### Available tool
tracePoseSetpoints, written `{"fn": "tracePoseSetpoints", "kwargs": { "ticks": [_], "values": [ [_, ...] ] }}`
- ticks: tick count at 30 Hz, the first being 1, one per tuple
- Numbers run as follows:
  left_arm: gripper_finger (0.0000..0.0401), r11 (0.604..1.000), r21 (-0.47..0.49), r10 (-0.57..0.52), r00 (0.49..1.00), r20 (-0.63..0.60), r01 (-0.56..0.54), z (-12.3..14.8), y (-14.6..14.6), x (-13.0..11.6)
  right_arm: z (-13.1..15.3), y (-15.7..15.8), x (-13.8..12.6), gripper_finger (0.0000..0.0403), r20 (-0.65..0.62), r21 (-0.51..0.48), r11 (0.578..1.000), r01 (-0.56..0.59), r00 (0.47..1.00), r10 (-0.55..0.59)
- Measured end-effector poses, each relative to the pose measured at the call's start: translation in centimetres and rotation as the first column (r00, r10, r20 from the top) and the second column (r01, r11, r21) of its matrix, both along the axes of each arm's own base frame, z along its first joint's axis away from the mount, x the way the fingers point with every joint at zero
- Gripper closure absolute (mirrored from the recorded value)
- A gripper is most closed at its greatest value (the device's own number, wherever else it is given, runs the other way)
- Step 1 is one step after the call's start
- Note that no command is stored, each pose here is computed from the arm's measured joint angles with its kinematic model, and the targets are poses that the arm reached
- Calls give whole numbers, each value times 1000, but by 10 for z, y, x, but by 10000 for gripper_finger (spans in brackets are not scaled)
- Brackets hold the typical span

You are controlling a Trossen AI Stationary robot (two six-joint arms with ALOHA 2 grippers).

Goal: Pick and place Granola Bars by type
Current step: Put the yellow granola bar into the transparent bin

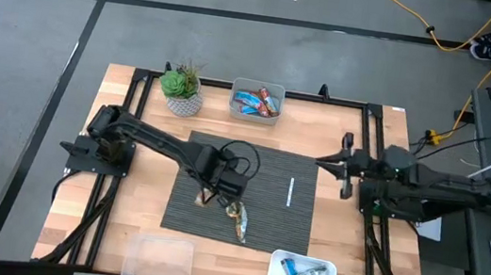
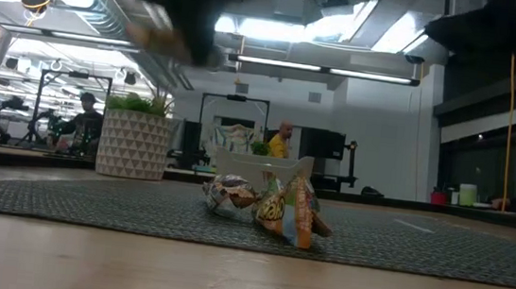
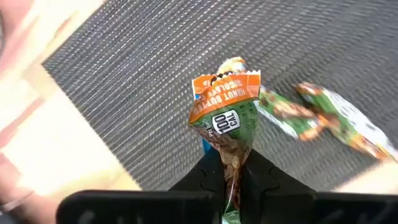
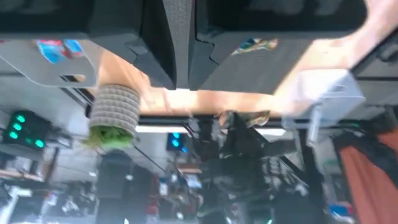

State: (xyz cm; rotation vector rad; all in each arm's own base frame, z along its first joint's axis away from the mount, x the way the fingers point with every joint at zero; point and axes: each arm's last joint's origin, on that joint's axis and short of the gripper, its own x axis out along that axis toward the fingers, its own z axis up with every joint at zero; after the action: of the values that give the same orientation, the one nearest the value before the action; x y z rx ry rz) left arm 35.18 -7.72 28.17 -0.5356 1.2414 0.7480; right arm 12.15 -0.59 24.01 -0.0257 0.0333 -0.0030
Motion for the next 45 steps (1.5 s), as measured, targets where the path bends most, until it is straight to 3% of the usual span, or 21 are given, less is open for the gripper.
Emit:
{"fn": "tracePoseSetpoints", "kwargs": {
  "ticks": [11,19,25,34,45],
  "values": [
    [393,985,-26,-166,983,78,169,81,-53,-30,-26,3,-25,357,124,62,997,-54,991,46],
    [396,946,-116,-290,952,101,301,89,-109,-59,-42,3,-27,357,135,58,998,-35,990,27],
    [392,934,-121,-322,940,115,335,89,-144,-85,-45,2,-27,357,129,-17,1000,-23,991,25],
    [394,920,-60,-382,920,89,388,67,-193,-109,-46,2,-27,357,113,-11,1000,-13,994,14],
    [395,822,8,-564,816,-128,569,-3,-236,-97,-58,2,-27,357,-6,1,1000,-14,1000,14]
  ]
}}
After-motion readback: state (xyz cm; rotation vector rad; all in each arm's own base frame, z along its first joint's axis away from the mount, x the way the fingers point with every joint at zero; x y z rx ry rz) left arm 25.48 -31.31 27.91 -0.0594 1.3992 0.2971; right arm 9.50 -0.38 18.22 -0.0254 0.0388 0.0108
